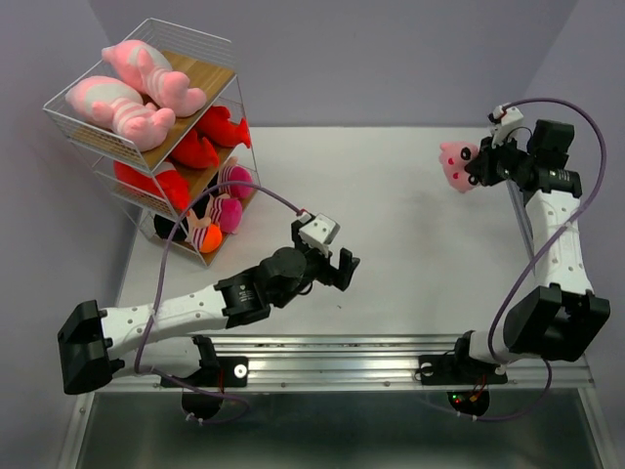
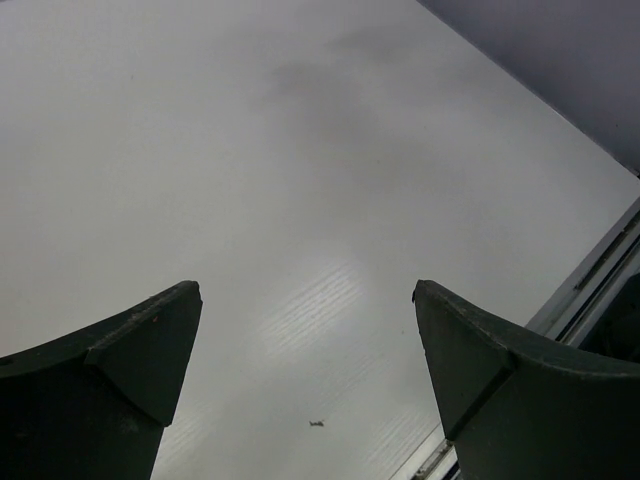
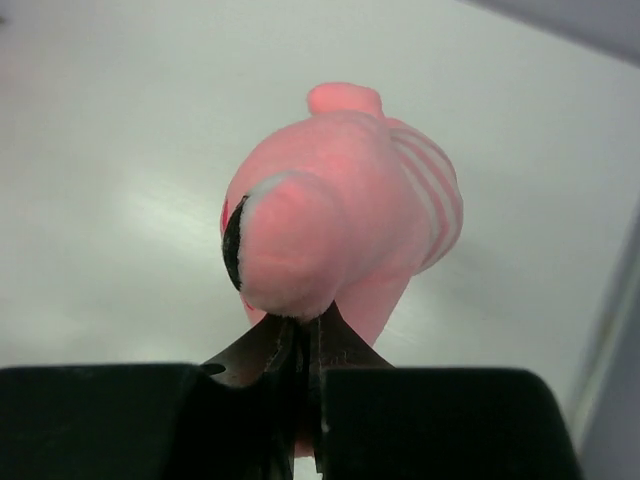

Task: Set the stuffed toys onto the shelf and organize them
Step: Pass the stuffed toy from the right arm to the left

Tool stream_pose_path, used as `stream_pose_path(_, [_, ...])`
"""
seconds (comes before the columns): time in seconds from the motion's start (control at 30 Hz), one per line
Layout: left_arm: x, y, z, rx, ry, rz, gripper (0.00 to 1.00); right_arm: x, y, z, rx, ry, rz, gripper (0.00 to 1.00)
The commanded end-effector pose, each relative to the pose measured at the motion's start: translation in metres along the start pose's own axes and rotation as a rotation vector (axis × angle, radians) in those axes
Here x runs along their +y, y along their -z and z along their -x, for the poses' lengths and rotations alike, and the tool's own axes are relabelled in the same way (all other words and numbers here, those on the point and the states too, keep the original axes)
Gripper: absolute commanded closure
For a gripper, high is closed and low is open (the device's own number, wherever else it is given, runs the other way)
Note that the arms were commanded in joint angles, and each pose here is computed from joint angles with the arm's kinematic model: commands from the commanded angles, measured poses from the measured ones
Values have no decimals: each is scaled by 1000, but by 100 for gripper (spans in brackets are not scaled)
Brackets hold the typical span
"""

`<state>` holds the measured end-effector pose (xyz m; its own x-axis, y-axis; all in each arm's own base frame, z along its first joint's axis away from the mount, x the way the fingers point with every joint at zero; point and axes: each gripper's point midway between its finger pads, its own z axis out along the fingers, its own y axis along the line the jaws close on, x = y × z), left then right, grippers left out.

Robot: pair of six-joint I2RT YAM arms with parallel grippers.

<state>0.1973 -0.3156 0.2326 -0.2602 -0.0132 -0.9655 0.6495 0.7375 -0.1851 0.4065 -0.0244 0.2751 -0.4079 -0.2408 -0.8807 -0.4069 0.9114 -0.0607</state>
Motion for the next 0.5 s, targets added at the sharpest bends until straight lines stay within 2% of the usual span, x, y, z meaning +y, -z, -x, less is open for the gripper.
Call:
stream_pose_path(0.0, [-23,-12,51,-149,-63,-69,1,98,35,19,-67,-396,403,99])
stream_pose_path(0.1, [-24,-21,54,-148,-96,-53,1,123,52,29,-74,-461,537,99])
stream_pose_path(0.2, [-23,-18,66,-175,-117,-44,1,137,60,30,-57,-304,592,99])
stream_pose_path(0.3, [-24,-14,75,-190,-167,-58,1,143,69,11,-15,-40,602,99])
stream_pose_path(0.33, [-27,-13,76,-189,-184,-73,1,150,75,-2,47,-22,610,99])
stream_pose_path(0.47, [-46,-15,88,-185,-278,-169,1,169,84,-31,130,160,674,99])
